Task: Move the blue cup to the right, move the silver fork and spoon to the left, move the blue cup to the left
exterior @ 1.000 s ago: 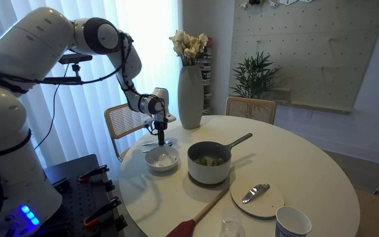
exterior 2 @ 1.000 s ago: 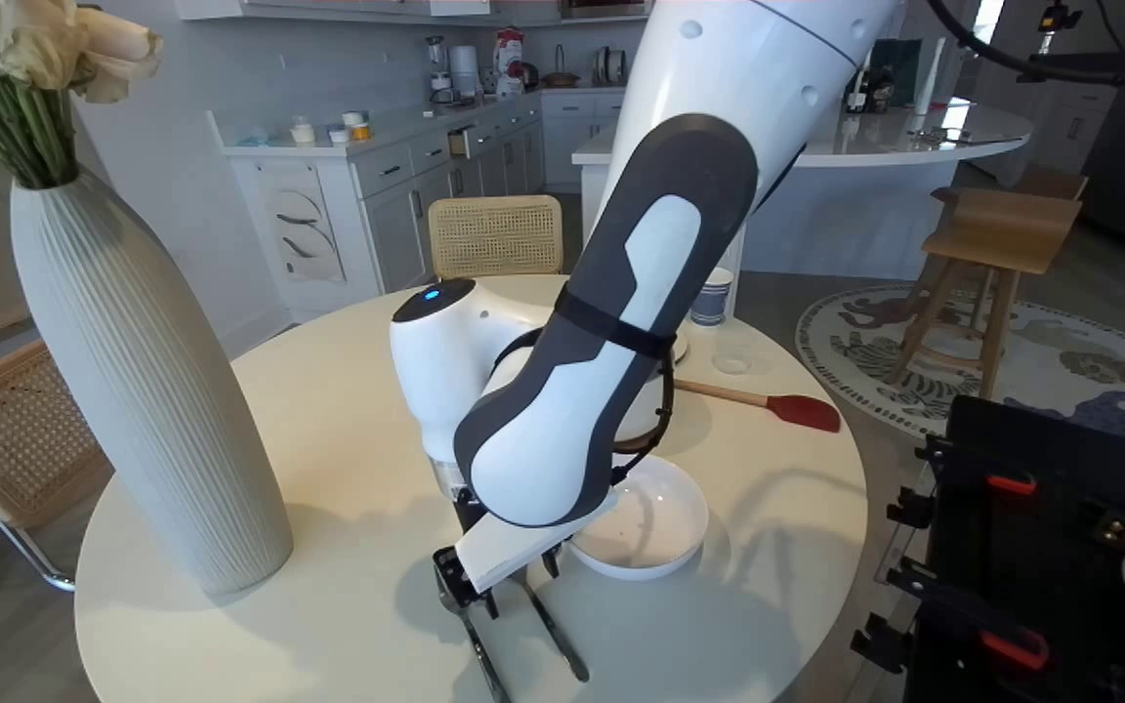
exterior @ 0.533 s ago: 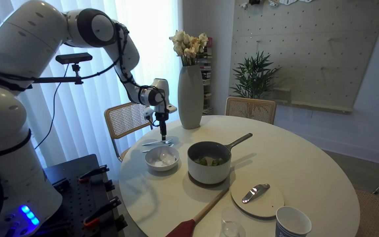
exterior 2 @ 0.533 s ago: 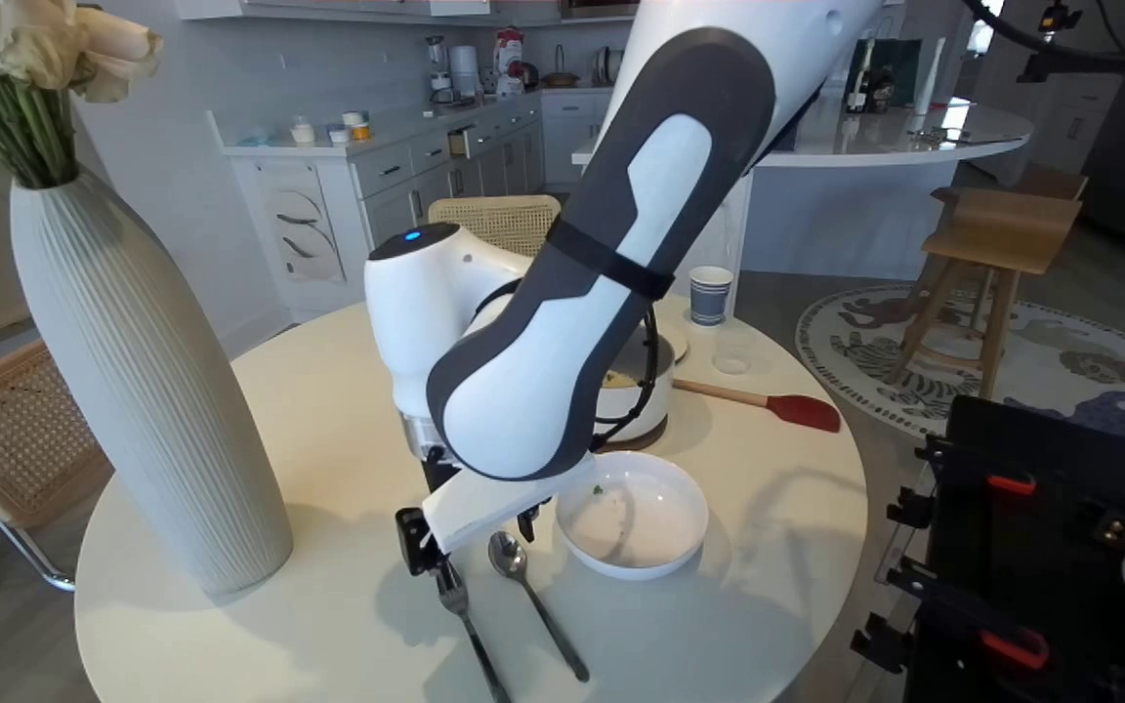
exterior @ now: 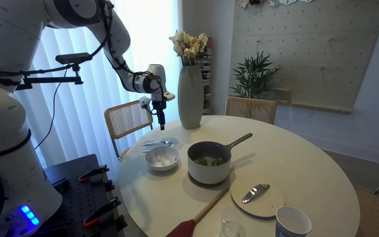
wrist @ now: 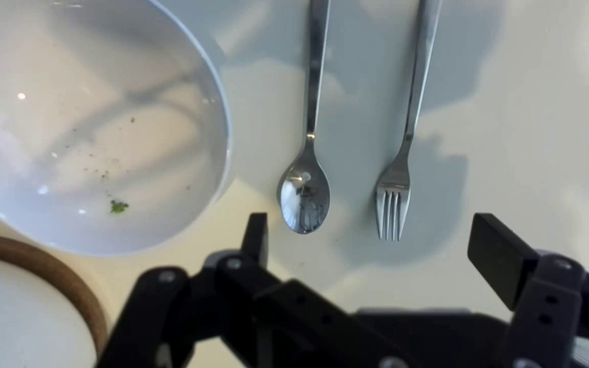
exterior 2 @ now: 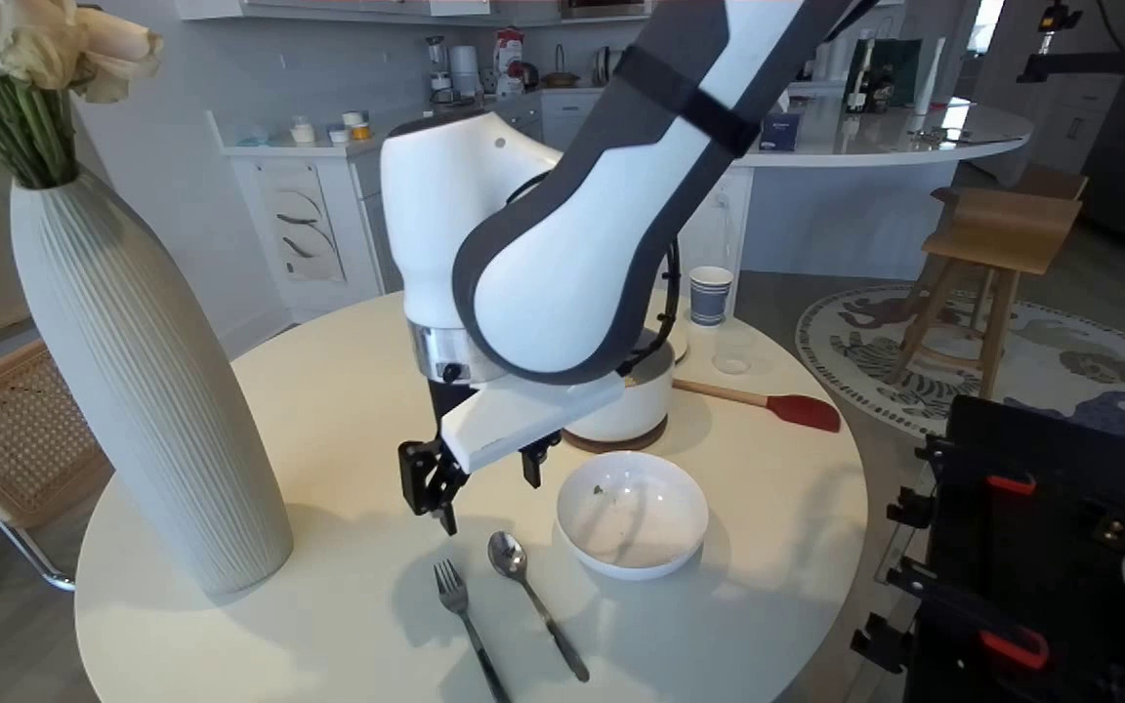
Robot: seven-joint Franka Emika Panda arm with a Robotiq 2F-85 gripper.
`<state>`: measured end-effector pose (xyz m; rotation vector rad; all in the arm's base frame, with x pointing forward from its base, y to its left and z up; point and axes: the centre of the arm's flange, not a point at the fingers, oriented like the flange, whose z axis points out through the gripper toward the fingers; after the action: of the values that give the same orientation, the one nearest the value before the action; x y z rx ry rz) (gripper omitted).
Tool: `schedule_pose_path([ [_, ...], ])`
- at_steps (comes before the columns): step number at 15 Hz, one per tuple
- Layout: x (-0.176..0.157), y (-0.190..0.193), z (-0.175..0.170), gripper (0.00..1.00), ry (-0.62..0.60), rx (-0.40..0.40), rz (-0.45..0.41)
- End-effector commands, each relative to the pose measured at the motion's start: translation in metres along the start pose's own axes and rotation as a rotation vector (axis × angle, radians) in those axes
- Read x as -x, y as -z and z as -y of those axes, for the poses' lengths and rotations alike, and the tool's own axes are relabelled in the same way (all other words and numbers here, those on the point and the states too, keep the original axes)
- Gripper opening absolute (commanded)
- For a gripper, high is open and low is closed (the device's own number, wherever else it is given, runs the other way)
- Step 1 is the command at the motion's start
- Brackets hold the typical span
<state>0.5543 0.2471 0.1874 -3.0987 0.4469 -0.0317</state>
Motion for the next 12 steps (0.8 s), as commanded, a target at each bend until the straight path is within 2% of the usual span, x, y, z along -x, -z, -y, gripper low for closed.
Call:
schedule_pose_path([
  [1, 0.025, 0.044, -0.05, 1.0, 0.041, 0.001, 0.012],
  [4, 0.027, 0.063, -0.101, 1.0, 0.085, 0.02, -0.003],
  [7, 0.008, 0.07, -0.175, 1.0, 0.133, 0.072, -0.049],
  [12, -0.04, 0.067, -0.322, 1.0, 0.227, 0.15, -0.086],
])
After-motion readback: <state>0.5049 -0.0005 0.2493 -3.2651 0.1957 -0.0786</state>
